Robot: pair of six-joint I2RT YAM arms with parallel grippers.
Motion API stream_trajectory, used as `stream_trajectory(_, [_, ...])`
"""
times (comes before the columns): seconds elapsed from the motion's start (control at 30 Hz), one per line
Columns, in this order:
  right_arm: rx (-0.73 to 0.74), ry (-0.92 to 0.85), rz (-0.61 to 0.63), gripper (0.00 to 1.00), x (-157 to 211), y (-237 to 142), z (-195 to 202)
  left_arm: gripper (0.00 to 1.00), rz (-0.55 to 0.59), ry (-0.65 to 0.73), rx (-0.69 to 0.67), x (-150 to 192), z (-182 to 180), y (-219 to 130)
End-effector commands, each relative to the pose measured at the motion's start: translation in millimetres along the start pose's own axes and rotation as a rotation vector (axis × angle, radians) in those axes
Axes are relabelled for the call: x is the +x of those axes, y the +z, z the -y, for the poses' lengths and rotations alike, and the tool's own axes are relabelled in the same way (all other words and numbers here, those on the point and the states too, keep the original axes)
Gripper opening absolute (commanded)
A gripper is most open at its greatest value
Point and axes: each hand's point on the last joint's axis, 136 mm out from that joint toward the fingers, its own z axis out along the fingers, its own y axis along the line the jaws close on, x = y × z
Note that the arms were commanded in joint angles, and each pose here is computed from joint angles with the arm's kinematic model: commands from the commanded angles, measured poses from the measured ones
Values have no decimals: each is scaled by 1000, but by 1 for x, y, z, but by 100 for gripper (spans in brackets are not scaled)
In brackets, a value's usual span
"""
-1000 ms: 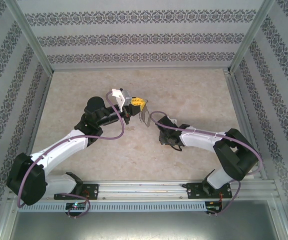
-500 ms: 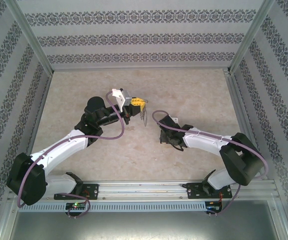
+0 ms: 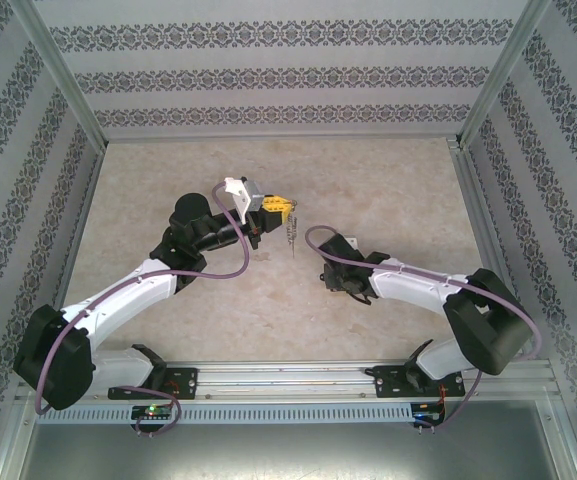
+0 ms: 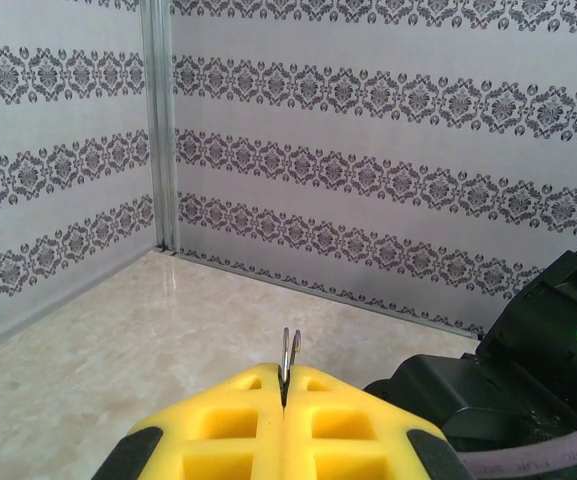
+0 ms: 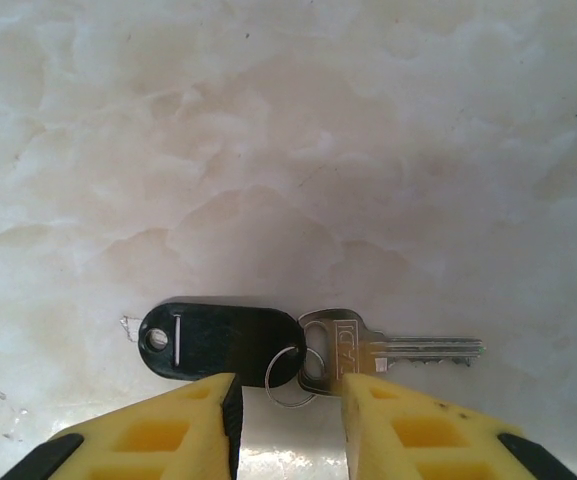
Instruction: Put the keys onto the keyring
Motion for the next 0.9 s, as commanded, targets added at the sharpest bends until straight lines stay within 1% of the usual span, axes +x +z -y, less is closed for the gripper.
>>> stream_trajectory(0.0, [30, -67, -1, 33, -5, 2, 1, 0, 56, 25, 35, -15, 9, 2])
stream_trajectory(0.17, [50, -107, -16, 32, -3, 6, 2, 0, 57, 27, 30, -15, 8, 1])
stream_trajectory(0.4, [75, -128, -38, 27, -2, 16, 2, 0, 61, 23, 29, -16, 7, 1])
stream_trajectory(0.7, [92, -123, -32, 11, -3, 13, 6, 0, 67, 22, 33, -18, 8, 2])
stream_trajectory(0.87, [88, -117, -17, 0, -6, 6, 6, 0, 70, 20, 34, -18, 9, 1])
